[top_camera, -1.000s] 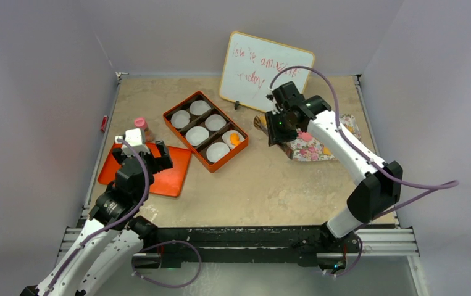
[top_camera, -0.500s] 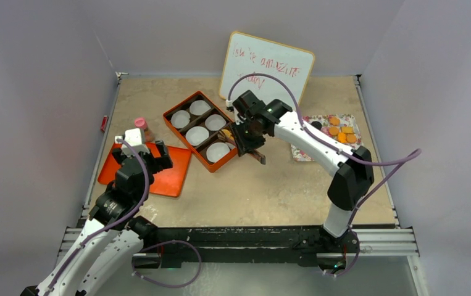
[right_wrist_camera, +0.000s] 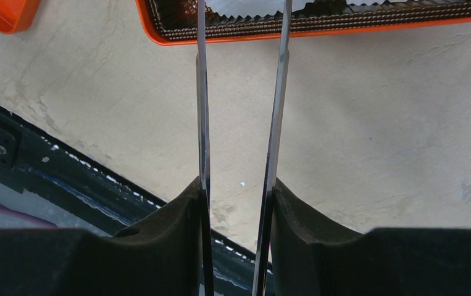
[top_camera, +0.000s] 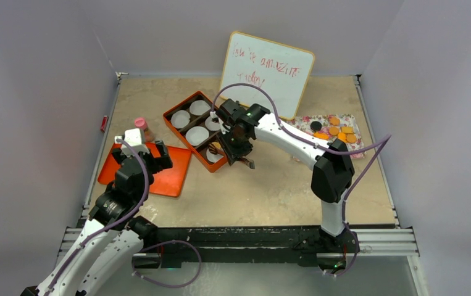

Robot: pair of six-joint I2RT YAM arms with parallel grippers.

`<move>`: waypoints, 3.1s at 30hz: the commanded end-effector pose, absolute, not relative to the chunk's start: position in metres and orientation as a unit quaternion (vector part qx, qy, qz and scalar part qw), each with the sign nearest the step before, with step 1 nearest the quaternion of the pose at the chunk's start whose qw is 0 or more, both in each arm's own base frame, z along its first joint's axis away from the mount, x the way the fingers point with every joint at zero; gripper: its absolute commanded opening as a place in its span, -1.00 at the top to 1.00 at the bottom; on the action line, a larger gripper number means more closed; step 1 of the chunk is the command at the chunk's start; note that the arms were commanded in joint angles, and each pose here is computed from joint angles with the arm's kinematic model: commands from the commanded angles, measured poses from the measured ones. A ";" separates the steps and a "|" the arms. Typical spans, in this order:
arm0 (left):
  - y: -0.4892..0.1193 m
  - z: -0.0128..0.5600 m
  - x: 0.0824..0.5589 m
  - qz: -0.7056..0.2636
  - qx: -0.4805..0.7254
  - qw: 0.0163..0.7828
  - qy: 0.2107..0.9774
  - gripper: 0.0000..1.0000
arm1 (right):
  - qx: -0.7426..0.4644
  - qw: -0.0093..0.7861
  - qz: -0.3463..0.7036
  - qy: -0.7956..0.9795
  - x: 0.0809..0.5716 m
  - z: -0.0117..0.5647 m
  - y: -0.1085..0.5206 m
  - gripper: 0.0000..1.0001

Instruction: Pack the cookies

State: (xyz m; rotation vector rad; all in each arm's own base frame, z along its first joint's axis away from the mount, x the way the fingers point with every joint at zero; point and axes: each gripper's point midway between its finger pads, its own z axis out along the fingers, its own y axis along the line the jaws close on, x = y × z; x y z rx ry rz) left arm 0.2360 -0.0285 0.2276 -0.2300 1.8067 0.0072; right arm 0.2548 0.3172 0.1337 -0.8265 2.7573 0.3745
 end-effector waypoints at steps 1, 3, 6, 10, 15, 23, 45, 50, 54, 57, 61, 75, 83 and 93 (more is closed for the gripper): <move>-0.028 0.234 0.239 -0.001 -0.102 0.626 0.773 -0.93 | -0.299 0.122 0.127 0.938 0.252 0.147 0.318 0.66; -0.028 0.235 0.239 -0.001 -0.102 0.626 0.773 -0.93 | -0.300 0.116 0.119 0.939 0.250 0.144 0.315 0.65; -0.028 0.234 0.239 0.000 -0.103 0.626 0.773 -0.93 | -0.302 0.114 0.110 0.940 0.251 0.142 0.313 0.63; -0.028 0.235 0.239 -0.002 -0.102 0.626 0.773 -0.93 | -0.304 0.113 0.108 0.940 0.251 0.141 0.314 0.54; -0.028 0.235 0.239 -0.002 -0.102 0.626 0.773 -0.93 | -0.306 0.111 0.107 0.940 0.252 0.140 0.314 0.39; -0.027 0.236 0.238 -0.002 -0.104 0.628 0.771 -0.93 | -0.309 0.108 0.106 0.939 0.250 0.141 0.314 0.27; -0.027 0.239 0.236 -0.008 -0.106 0.633 0.766 -0.93 | -0.313 0.103 0.103 0.939 0.246 0.142 0.315 -0.03; -0.027 0.239 0.236 -0.008 -0.106 0.634 0.766 -0.93 | -0.309 0.108 0.096 0.940 0.249 0.142 0.314 -0.04; -0.027 0.239 0.236 -0.008 -0.106 0.634 0.766 -0.93 | -0.304 0.127 0.096 0.939 0.253 0.151 0.314 -0.04; -0.027 0.239 0.236 -0.008 -0.106 0.634 0.766 -0.93 | -0.299 0.145 0.093 0.939 0.257 0.160 0.311 -0.02; -0.027 0.238 0.236 -0.008 -0.105 0.633 0.767 -0.93 | -0.284 0.165 0.092 0.940 0.257 0.175 0.305 0.02; -0.029 0.238 0.237 -0.011 -0.103 0.632 0.768 -0.93 | -0.207 0.223 0.015 0.952 0.270 0.202 0.230 0.10; -0.031 0.237 0.237 -0.015 -0.099 0.632 0.769 -0.93 | -0.118 0.217 -0.012 0.969 0.270 0.193 0.164 0.11; -0.033 0.236 0.238 -0.017 -0.095 0.630 0.771 -0.93 | -0.037 0.193 -0.050 0.979 0.261 0.165 0.101 0.08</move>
